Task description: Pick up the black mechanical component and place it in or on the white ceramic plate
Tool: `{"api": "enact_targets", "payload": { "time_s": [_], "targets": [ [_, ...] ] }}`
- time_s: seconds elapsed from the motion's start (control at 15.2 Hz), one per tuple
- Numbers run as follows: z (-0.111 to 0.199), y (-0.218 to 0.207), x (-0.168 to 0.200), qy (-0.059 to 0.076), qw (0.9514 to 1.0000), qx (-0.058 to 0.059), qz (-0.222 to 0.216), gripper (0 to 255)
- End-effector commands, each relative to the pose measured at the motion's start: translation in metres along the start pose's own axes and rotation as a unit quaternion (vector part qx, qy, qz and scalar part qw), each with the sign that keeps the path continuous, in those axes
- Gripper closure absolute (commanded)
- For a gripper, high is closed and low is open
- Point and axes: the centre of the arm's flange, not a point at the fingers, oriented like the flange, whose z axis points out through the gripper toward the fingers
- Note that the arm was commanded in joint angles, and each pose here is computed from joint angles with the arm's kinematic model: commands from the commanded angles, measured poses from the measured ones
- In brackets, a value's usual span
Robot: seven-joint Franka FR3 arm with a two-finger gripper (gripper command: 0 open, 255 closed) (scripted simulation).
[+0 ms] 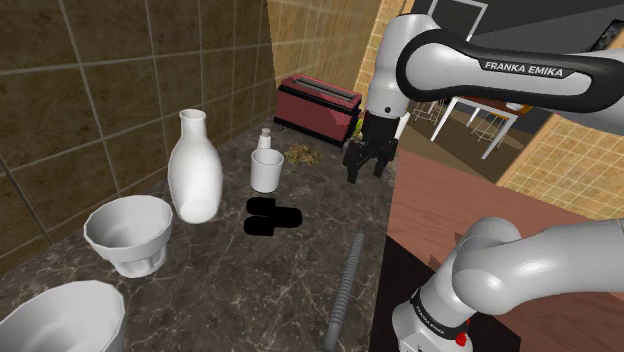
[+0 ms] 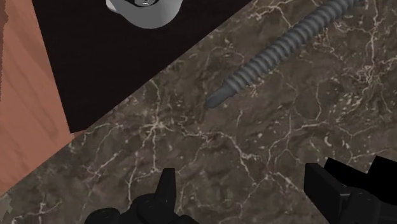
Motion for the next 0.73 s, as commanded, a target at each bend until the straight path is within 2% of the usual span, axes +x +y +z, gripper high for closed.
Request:
{"api": "enact_targets", "payload": {
  "time_s": [0.0, 0.66],
  "targets": [
    [0.009, -0.022, 0.005, 0.007, 1.0000, 0.000, 0.006, 0],
    [0.046, -0.136, 0.052, 0.040, 0.9986, -0.003, 0.035, 0]
  ]
}}
